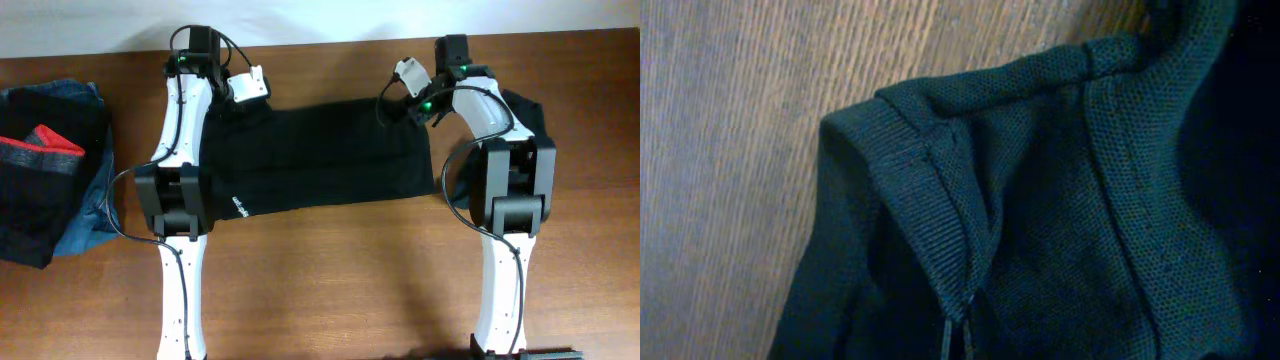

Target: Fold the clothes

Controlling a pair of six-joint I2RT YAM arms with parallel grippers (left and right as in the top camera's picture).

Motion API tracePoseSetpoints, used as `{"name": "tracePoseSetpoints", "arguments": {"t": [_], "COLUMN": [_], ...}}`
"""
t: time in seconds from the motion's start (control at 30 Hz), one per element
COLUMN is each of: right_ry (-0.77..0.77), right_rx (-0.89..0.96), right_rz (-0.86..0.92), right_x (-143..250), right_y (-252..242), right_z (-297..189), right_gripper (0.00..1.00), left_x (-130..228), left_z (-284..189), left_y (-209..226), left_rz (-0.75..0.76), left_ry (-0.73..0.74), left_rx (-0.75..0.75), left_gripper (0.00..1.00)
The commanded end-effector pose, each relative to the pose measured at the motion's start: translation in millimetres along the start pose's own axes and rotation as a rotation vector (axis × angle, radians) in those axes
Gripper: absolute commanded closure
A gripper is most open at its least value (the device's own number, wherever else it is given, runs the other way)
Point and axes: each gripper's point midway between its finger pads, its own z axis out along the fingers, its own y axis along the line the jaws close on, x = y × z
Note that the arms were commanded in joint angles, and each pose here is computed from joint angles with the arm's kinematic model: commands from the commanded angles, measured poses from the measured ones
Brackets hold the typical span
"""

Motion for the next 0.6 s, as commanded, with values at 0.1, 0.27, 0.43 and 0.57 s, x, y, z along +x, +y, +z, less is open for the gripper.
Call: {"name": "tracePoseSetpoints", "arguments": {"t": [0.1, 0.27, 0.43, 0.57], "right_ry": [-0.025, -0.05, -0.034, -0.022], "right_rx": [-0.028, -0.064, -0.142, -0.205], "right_rz": [0.001, 0.001, 0.024, 0.051], "right_x": [-21, -41, -39, -34], "right_y": [1, 8, 24, 35], "right_z": [-14, -40, -51, -54], "right_gripper": [0.93, 0.89, 0.87, 0.87], "left_x": [-7, -14, -19, -12], "left_z": [-9, -31, -44, -48], "left_y": [0, -2, -17, -36], "left_rz": [-0.051, -0.09, -0.109, -0.131], "left_ry": [-0.035, -0.046, -0.069, -0.034], "left_rx": [0.014, 0.027, 0.092, 0.168], "left_gripper": [0.98, 0.98, 0.98, 0.98]}}
